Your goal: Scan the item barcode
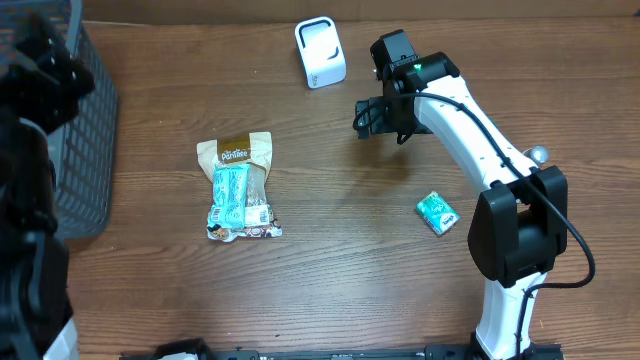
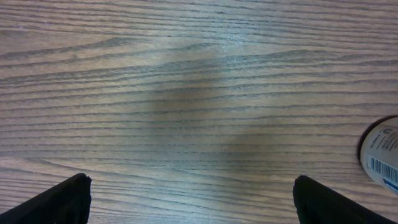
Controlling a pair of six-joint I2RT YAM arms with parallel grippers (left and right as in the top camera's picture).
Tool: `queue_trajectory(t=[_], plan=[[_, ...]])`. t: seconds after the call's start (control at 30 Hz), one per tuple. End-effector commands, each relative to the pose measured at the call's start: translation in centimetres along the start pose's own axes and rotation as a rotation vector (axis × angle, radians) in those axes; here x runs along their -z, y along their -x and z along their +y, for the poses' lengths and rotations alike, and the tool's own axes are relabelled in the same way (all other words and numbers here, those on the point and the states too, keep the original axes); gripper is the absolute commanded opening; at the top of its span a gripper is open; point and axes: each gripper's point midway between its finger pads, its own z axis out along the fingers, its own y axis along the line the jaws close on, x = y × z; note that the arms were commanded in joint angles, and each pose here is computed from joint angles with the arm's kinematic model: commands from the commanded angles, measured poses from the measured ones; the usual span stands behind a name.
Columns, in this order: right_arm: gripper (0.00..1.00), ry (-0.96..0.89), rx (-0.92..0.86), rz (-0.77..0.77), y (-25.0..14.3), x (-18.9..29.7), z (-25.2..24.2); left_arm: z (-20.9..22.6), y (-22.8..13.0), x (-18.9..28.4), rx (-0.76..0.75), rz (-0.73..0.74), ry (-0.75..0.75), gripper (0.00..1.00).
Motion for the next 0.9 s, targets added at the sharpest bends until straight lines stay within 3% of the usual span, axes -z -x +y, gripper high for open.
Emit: queue_trajectory(t=[0.0,0.07,0.17,0.23,0.27,0.57,0.7,0.8,0.87], plan=[[1.0,0.006,-0.008,-0.027,0.6,0.8,0.0,0.9,1.0,3.5,0.033,-0.049,0.002,1.0],[1.0,0.006,-0.008,-0.027,0.6,0.8,0.0,0.9,-0.2,3.9,0.023,0.005,-0.011,1.0],[1.0,0.006,-0.008,-0.027,0.6,0.8,0.0,1.6,-7.0,2.9,-0.009,0.288,0.005,0.96],[1.0,0.006,-0.008,-0.027,0.6,0.8,0.0,2.3,-11.2,2.5,-0.026,0.472,0.038,0.59],[1.0,0.006,-0.008,-0.027,0.6,0.8,0.0,2.7,-14.2,1.8,-0.037,0.606,0.057,0.06],[1.0,0.006,-0.008,-0.027,0.6,0.8,0.0,4.0,-31.7,-3.0,-0.208,1.316,0.007,0.04],[1.0,0.006,-0.008,-0.027,0.6,0.8,0.0,3.8,-37.0,-4.3,-0.298,1.475,0.0,0.05],[1.0,0.006,-0.008,-0.027,0.6,0.8,0.0,3.7,-39.3,-4.7,-0.381,1.522,0.025,0.17],[1.0,0.006,-0.008,-0.027,0.6,0.8,0.0,2.9,-41.6,-4.4,-0.444,1.577,0.019,0.2]])
